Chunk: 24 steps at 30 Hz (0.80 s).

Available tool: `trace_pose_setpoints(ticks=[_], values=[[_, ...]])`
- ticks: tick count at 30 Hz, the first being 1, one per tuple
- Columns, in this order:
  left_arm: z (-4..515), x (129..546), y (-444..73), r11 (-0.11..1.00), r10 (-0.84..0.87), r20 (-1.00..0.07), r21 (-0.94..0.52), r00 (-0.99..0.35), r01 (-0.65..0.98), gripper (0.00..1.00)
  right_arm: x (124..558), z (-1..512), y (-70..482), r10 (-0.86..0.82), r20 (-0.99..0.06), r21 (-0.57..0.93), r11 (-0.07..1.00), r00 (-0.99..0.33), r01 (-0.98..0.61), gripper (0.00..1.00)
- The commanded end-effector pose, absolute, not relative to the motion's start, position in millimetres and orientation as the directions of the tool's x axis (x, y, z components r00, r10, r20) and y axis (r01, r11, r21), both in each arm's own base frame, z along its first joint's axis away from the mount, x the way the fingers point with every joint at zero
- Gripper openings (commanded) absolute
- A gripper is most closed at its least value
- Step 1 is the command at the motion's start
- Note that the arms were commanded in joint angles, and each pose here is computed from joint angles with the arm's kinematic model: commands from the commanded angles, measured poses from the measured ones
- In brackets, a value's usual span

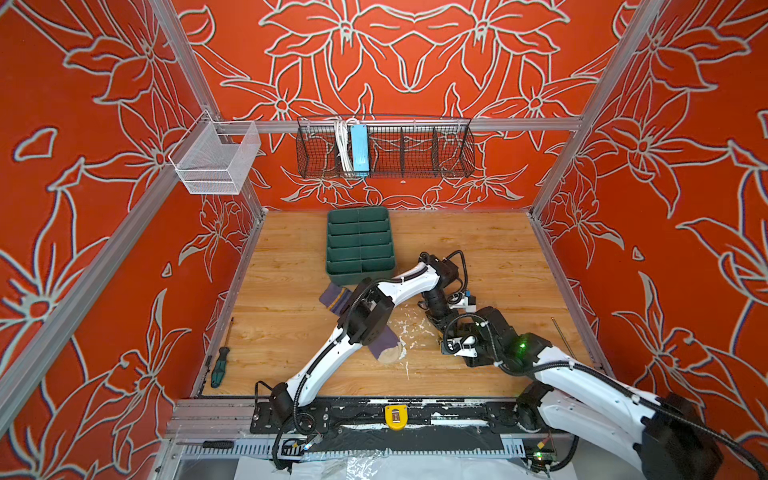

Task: Roll the socks

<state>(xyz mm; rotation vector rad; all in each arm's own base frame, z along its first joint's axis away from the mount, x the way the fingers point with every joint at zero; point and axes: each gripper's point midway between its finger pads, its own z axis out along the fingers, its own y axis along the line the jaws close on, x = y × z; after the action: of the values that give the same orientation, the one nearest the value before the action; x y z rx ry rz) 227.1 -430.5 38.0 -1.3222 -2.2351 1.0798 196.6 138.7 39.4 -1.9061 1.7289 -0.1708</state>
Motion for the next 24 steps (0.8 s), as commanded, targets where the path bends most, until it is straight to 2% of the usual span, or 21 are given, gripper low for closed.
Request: trace_pose_setpoints(ticks=[1,3,6,11,13,18,22,24], values=[[-47.9,204.5,-386.7,0.442,0.878,0.166,-0.642,-0.449,0.626,0.0,207.8,40.4,142.5,-0.952,-0.247,-0.516,-0.029,0.181,-0.856,0.63],[-44.8,205.2,-388.8,0.434,0.879,0.152,-0.645,-0.451,0.629,0.0,208.0,33.9,143.8,-0.954,-0.243,-0.499,-0.033,0.176,-0.866,0.54],[-37.9,208.2,-393.6,0.417,0.881,0.117,-0.65,-0.459,0.635,0.05,206.3,23.7,145.8,-0.958,-0.221,-0.472,-0.056,0.18,-0.88,0.34],[-21.6,217.5,-401.3,0.382,0.878,0.031,-0.646,-0.477,0.661,0.21,195.1,11.1,146.1,-0.961,-0.197,-0.415,-0.096,0.193,-0.905,0.09],[-11.9,223.8,-403.3,0.364,0.875,-0.016,-0.635,-0.483,0.681,0.26,187.6,6.6,146.2,-0.96,-0.192,-0.386,-0.115,0.202,-0.915,0.02],[31.5,251.4,-406.4,0.316,0.84,-0.221,-0.544,-0.496,0.778,0.5,171.6,1.7,148.3,-0.957,-0.212,-0.319,-0.124,0.199,-0.94,0.0],[81.9,280.7,-405.4,0.306,0.767,-0.418,-0.428,-0.487,0.85,0.59,162.9,2.1,149.0,-0.955,-0.232,-0.279,-0.118,0.186,-0.953,0.0],[112.8,300.1,-399.9,0.337,0.709,-0.523,-0.339,-0.474,0.878,0.63,158.6,3.2,149.7,-0.954,-0.243,-0.254,-0.113,0.176,-0.961,0.0]])
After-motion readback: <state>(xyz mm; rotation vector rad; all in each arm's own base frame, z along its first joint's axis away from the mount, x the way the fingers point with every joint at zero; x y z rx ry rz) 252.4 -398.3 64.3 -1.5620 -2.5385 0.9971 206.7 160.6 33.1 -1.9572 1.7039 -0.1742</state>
